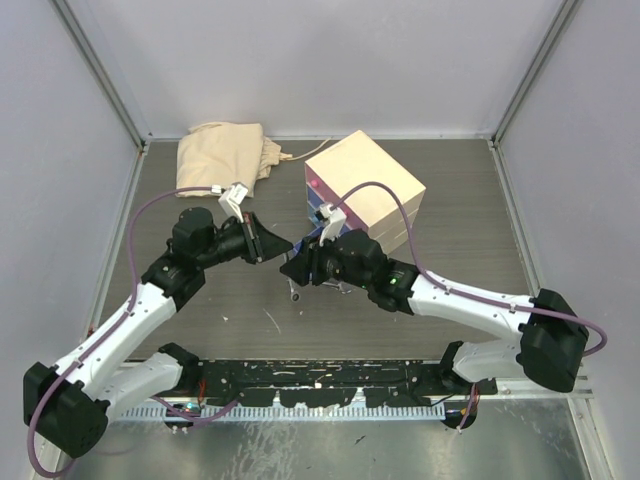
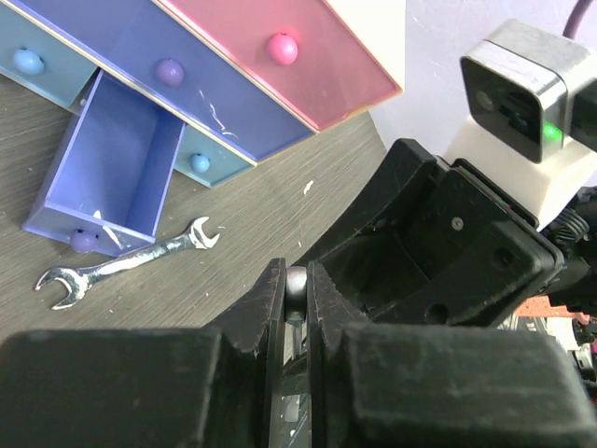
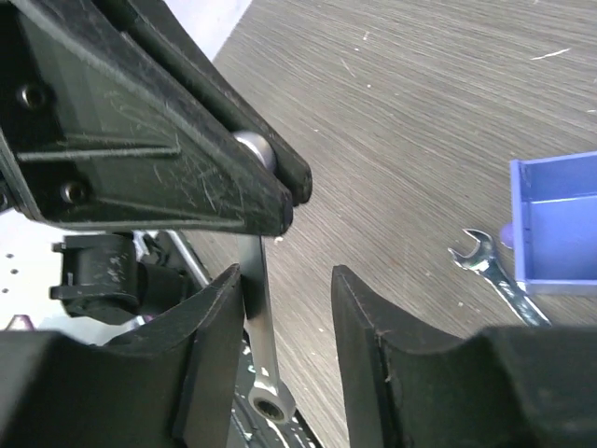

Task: Sort the tools into containers
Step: Pick up the wrench from the center of the board.

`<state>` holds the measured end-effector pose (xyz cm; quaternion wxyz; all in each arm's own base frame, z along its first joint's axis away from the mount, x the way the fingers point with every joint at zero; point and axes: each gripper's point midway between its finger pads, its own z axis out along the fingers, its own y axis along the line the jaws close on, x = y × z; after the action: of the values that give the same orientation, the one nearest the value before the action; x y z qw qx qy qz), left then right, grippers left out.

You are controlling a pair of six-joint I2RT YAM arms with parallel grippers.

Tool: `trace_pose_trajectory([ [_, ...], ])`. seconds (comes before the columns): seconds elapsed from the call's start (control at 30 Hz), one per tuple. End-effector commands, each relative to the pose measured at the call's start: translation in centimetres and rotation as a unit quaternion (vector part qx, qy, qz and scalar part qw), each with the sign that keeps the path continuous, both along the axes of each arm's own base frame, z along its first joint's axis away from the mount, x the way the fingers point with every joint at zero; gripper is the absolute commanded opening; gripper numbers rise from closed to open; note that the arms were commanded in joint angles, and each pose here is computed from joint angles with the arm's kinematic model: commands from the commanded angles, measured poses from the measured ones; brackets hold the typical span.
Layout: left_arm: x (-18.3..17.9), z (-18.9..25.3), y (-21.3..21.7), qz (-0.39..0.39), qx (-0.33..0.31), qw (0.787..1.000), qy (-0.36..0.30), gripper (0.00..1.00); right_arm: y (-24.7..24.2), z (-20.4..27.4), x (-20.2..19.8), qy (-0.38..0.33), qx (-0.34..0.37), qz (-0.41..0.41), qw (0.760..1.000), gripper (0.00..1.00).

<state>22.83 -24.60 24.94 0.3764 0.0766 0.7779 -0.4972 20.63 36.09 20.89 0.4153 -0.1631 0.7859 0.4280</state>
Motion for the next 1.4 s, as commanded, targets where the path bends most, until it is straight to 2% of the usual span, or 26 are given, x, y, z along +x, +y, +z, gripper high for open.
trace_pose_trajectory([
  [0.0,-0.8,4.0,-1.2,-0.034,-0.042,0.997,-0.053,0.0,1.4,3.8,1.1,0.001,0.085,0.003,0.996,0.42],
  [0.17,-1.1,4.4,-1.6,-0.039,-0.057,0.996,-0.055,0.0,1.6,3.9,1.2,0.01,0.099,0.001,0.995,0.17],
  [0.2,-1.0,4.6,-1.6,-0.039,-0.058,0.996,-0.056,0.03,1.5,3.9,1.1,0.013,0.102,-0.002,0.995,0.12],
  [0.3,-1.3,4.8,-1.6,-0.045,-0.059,0.996,-0.058,0.18,1.2,3.9,1.2,0.015,0.111,-0.011,0.994,0.02],
  [0.37,-1.4,5.0,-1.5,-0.044,-0.056,0.996,-0.062,0.38,0.7,4.1,1.4,0.014,0.115,-0.025,0.993,0.01],
  [0.47,-1.8,5.5,-0.9,-0.034,-0.057,0.995,-0.073,0.61,-0.6,4.3,2.0,0.013,0.117,-0.061,0.991,0.01],
  [0.57,-2.2,6.0,-0.4,-0.025,-0.061,0.994,-0.086,0.68,-2.3,5.4,3.0,0.011,0.13,-0.108,0.985,0.01],
  [0.73,-3.0,6.2,-0.5,-0.044,-0.067,0.993,-0.086,0.64,-3.4,8.8,4.0,0.001,0.194,-0.134,0.972,0.01],
  [0.93,-3.0,5.9,-1.0,-0.055,-0.066,0.993,-0.083,0.61,-2.1,13.0,4.0,-0.009,0.264,-0.094,0.96,0.01],
  [1.2,-3.1,5.1,-2.4,-0.074,-0.05,0.993,-0.076,0.53,-1.0,15.4,3.8,-0.019,0.304,-0.065,0.95,0.01],
  [1.3,-3.1,4.8,-2.5,-0.072,-0.047,0.994,-0.074,0.43,-1.0,15.7,3.7,-0.019,0.306,-0.059,0.95,0.01],
  [1.37,-3.0,4.8,-2.5,-0.069,-0.046,0.994,-0.074,0.32,-1.0,15.5,3.6,-0.018,0.303,-0.059,0.951,0.01],
])
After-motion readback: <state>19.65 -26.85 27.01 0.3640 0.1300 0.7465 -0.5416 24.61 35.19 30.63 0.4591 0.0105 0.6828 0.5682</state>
